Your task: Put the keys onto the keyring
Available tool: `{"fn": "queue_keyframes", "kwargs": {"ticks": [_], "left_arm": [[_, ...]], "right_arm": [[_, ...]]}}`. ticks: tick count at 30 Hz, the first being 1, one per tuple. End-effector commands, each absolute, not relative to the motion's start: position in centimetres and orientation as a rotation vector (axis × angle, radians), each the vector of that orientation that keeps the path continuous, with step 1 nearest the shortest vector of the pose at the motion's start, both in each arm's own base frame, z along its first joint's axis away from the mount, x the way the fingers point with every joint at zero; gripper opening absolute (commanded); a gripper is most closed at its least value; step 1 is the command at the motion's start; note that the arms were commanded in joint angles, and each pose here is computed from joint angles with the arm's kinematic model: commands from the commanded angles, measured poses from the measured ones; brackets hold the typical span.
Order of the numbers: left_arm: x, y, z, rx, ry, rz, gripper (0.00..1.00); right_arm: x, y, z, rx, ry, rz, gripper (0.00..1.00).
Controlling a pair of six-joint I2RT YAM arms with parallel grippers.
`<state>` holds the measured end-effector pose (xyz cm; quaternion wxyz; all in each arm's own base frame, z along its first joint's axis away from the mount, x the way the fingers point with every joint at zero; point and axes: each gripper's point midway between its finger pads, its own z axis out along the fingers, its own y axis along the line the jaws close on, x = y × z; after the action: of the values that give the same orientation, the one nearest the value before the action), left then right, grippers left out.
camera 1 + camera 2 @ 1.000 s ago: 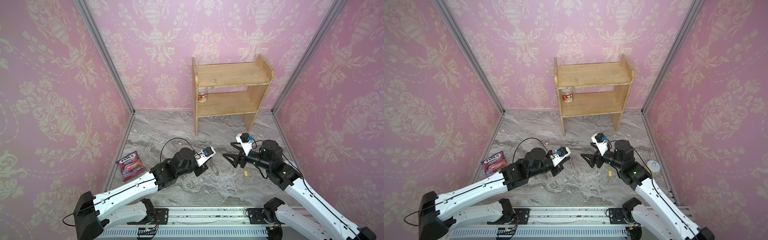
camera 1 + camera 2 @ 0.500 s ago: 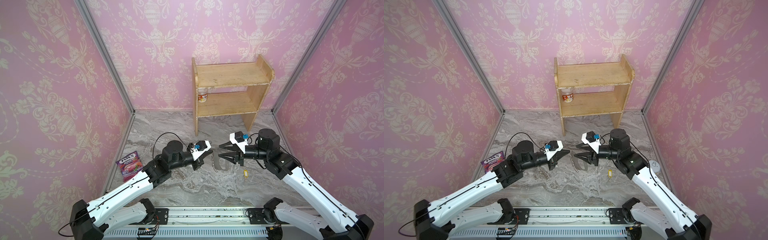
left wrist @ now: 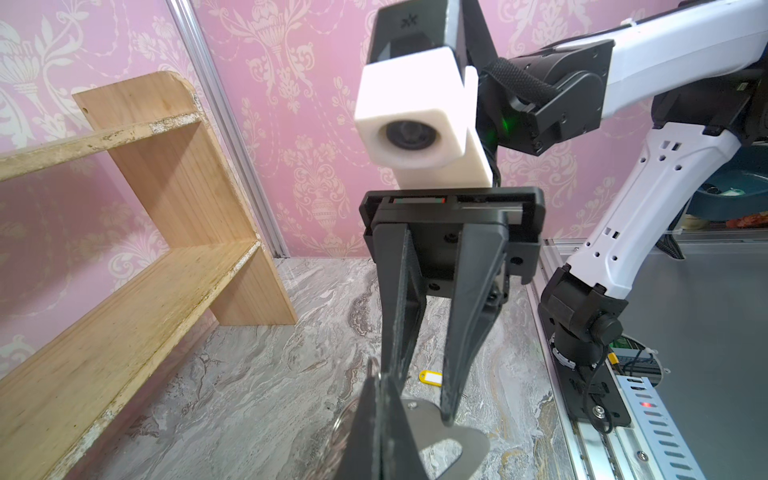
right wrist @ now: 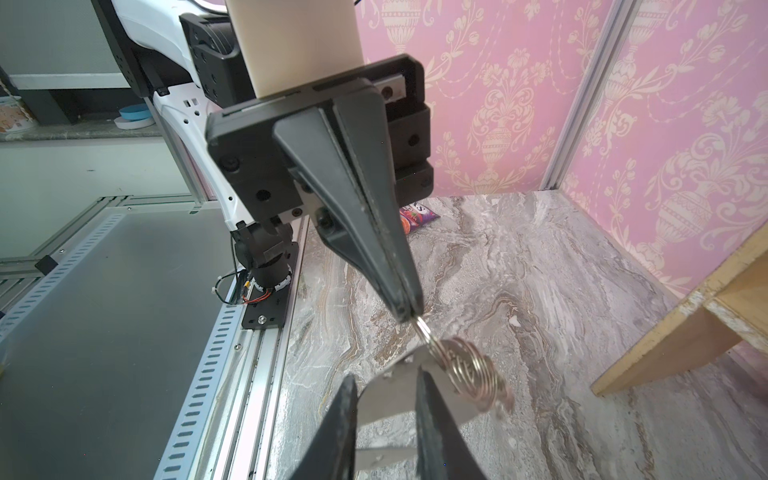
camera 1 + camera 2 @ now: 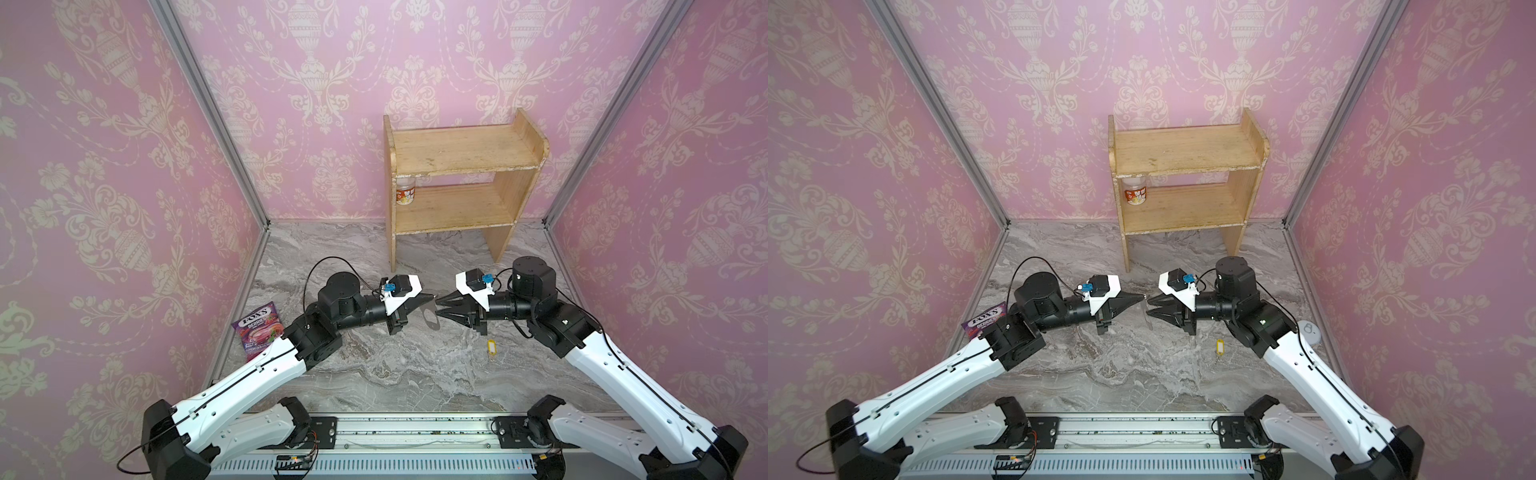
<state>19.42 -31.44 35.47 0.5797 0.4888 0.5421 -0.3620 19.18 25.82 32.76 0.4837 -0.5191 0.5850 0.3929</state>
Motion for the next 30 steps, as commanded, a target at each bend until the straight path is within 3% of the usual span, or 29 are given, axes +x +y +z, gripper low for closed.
{"fn": "queue_keyframes", "kwargs": {"ticks": [1,19,30], "left_arm": [[18.9,-31.5,37.0,1.165,1.201,-0.858,0.00],[17.8,-31.4,38.0,1.183,1.160,-0.909,0.00],[17.1,-31.2,38.6,1.187,1.132,-0.924,0.00]], "right_arm": [[18.4,25.2,35.0,-1.264,1.362,0.903,0.25],[19.5,24.8,36.1,-1.199,1.368,0.841,0.14],[19.3,25.5,35.6,-1.241,1.375,0.904,0.14]]}}
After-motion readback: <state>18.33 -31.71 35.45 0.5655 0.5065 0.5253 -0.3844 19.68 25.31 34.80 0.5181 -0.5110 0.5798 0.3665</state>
